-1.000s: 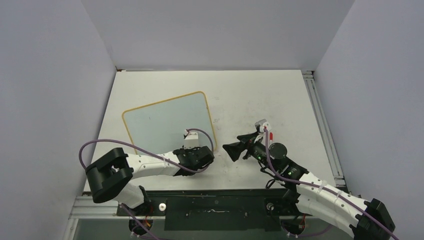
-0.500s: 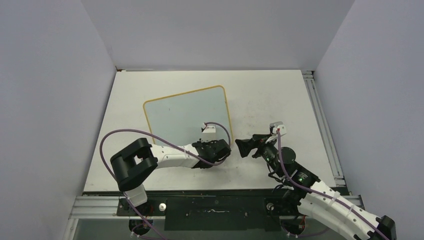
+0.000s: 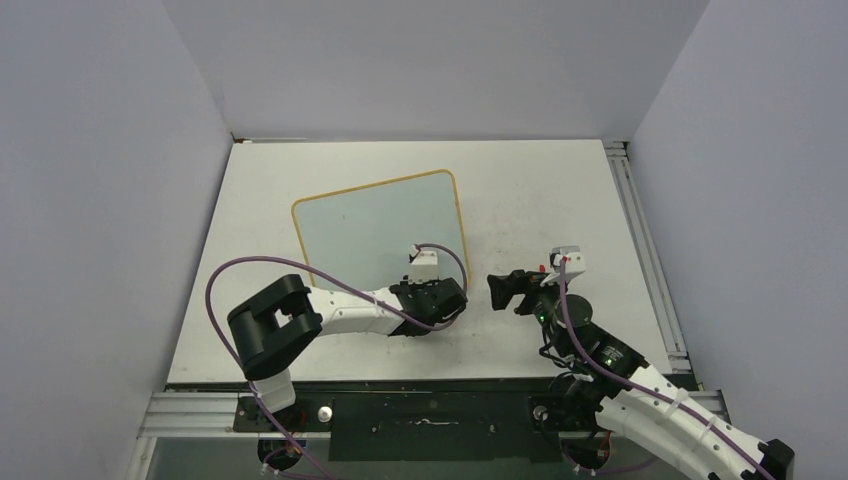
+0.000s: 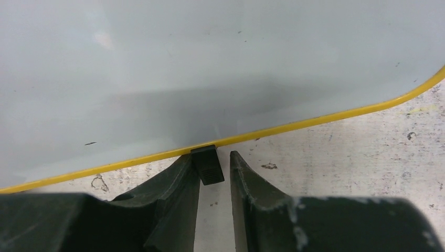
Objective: Write a sentence on the whiteboard
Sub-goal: Move the whiteboard stand to the center of the board.
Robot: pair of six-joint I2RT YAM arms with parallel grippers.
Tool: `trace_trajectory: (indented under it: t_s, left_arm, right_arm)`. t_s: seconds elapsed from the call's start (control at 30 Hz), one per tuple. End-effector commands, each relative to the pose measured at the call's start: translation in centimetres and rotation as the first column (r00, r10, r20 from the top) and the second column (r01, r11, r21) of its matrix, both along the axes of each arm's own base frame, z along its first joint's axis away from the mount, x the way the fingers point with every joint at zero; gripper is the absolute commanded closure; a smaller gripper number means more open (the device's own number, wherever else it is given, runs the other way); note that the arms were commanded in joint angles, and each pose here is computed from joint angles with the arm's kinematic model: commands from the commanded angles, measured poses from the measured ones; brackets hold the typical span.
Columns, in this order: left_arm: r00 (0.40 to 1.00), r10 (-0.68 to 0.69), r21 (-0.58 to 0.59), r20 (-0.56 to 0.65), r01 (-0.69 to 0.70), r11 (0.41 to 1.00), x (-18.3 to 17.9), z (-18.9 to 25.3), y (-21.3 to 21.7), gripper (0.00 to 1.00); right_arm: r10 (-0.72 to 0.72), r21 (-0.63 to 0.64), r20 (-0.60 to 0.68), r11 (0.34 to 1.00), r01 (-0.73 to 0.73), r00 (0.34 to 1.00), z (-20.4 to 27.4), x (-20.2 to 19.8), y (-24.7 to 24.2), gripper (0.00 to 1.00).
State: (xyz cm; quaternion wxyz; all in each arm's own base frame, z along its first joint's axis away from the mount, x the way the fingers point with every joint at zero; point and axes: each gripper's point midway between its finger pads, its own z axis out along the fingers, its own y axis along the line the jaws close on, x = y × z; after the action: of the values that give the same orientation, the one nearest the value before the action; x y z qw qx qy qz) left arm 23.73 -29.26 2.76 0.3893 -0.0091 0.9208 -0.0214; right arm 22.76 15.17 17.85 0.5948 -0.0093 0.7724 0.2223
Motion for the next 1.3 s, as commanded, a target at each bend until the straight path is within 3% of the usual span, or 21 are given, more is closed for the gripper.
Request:
trace_trajectory:
  t_s: [0.0,0.13,0.53,0.7,0.83,1.13,1.27]
  left_arm:
    - [0.997,-0.016,-0.111,0.074,0.024,0.994,0.9,2.9,-2.9,0.73]
    - [0.997,-0.033,-0.107,0.075,0.041,0.993,0.4,3.0,-3.3,0.67]
    - [0.996,-0.069,-0.141,0.061,0.077,0.987,-1.8,3.3,-3.9,0.64]
    - [0.993,-0.107,-0.157,0.048,0.113,0.981,-3.2,4.0,-4.1,0.59]
    - [0.989,-0.137,-0.183,0.057,0.145,0.972,-4.3,5.2,-4.0,0.51]
    - [0.961,-0.237,-0.21,0.139,0.263,0.942,-4.7,10.5,-3.2,0.16]
    - [0.93,-0.318,-0.201,0.183,0.352,0.914,-3.1,13.7,-2.8,0.13]
  right_arm:
    - [-0.062,0.021,0.03,0.998,0.062,0.998,1.9,0.5,-1.0,0.04]
    - [-0.072,0.012,0.022,0.997,0.072,0.997,1.6,0.6,-1.1,0.04]
    - [-0.094,-0.002,0.009,0.996,0.094,0.996,1.4,0.8,-1.4,0.04]
    - [-0.098,-0.015,0.003,0.995,0.098,0.995,1.3,0.9,-1.4,0.04]
    - [-0.1,-0.024,0.0,0.995,0.1,0.995,1.4,0.9,-1.5,0.03]
    - [-0.183,-0.047,-0.017,0.982,0.182,0.983,2.3,1.0,-3.1,0.0]
    - [-0.176,-0.131,-0.078,0.978,0.165,0.981,1.5,1.3,-2.7,0.05]
